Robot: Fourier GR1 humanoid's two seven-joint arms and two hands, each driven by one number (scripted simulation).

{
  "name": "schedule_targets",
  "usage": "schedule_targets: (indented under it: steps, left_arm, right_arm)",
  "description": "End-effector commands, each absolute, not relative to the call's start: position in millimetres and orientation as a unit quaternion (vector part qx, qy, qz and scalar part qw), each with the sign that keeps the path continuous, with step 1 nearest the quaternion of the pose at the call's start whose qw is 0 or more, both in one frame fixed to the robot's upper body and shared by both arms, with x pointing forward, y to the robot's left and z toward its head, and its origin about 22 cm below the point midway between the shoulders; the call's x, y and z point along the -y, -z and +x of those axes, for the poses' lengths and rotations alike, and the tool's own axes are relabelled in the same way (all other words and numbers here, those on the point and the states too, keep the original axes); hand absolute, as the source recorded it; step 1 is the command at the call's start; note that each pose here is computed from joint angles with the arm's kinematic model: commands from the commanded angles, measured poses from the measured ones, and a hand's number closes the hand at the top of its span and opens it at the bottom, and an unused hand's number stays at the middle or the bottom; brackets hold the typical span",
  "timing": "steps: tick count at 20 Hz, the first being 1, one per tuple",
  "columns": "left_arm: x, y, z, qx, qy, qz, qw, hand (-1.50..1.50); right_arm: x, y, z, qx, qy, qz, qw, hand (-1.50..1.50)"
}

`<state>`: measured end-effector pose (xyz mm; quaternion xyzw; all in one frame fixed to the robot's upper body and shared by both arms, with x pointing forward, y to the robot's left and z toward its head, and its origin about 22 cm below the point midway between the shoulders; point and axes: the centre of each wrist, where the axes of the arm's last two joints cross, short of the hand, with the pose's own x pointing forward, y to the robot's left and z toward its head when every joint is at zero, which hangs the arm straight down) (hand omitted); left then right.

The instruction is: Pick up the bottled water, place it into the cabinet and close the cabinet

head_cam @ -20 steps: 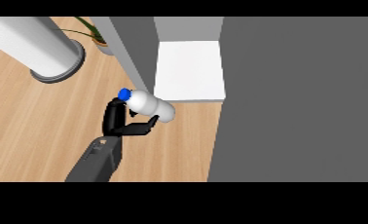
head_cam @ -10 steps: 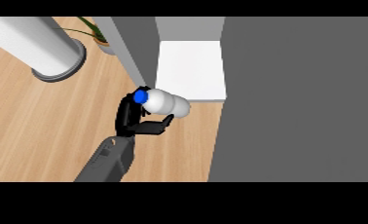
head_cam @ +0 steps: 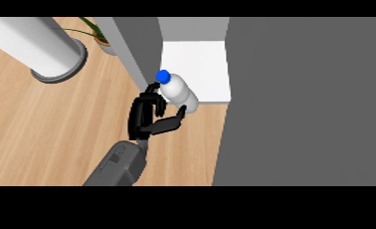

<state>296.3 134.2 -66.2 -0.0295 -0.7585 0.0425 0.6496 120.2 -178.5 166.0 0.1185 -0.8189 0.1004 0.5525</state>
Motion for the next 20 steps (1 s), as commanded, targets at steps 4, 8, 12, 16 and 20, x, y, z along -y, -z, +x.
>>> schedule_targets:
  steps: [4, 8, 12, 16, 20]
  left_arm:
    - [-70.0, -24.5, 341.1, 0.798, -0.007, -0.04, 0.601, 1.5]
    - [-70.7, -31.3, 356.3, 0.78, -0.016, -0.027, 0.625, 1.5]
    - [-63.5, -38.6, 373.2, 0.767, -0.039, -0.011, 0.64, 1.5]
    - [-76.7, -10.9, 375.7, 0.762, -0.056, 0.02, 0.645, 1.5]
    - [-73.1, -11.7, 384.8, 0.765, -0.041, 0.066, 0.639, 1.5]
  right_arm:
    - [190.3, -180.5, 97.9, 0.827, -0.109, 0.113, 0.539, -1.5]
    - [195.0, -186.8, 87.7, 0.824, -0.092, 0.114, 0.547, -1.5]
    - [202.9, -166.7, 109.0, 0.826, -0.101, 0.115, 0.543, -1.5]
    - [192.1, -169.1, 103.0, 0.828, -0.09, 0.116, 0.541, -1.5]
    - [204.8, -166.5, 103.1, 0.829, -0.1, 0.116, 0.537, -1.5]
